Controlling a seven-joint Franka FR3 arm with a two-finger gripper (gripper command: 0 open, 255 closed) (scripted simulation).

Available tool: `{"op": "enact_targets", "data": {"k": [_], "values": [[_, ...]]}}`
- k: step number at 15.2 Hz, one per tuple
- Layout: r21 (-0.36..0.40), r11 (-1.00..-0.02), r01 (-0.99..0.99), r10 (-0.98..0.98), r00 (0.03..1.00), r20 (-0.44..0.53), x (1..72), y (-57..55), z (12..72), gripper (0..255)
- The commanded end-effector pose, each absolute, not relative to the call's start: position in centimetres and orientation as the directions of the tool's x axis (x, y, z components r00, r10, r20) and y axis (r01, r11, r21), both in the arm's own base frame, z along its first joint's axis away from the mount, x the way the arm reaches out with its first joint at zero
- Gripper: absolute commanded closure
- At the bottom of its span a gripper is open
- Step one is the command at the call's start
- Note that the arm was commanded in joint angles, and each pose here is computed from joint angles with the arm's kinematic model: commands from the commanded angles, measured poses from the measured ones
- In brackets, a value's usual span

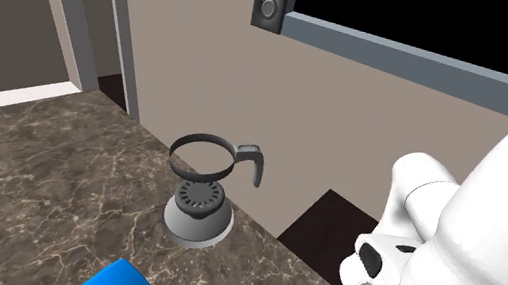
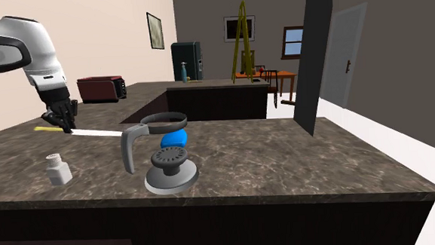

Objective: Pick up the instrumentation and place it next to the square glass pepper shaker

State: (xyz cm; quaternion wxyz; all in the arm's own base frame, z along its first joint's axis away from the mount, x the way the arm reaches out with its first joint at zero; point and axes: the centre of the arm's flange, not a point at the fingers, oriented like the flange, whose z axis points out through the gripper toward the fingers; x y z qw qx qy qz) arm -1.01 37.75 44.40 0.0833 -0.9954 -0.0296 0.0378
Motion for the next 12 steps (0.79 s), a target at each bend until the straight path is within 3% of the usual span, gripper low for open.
{"op": "enact_targets", "data": {"k": [1, 12], "values": [[-0.168, -0.984, 0.053, 0.065, 0.995, -0.070, -1.1, 37.8, 43.3, 255], [-0.168, -0.984, 0.053, 0.065, 0.995, -0.070, -1.1, 37.8, 37.5, 255]]}}
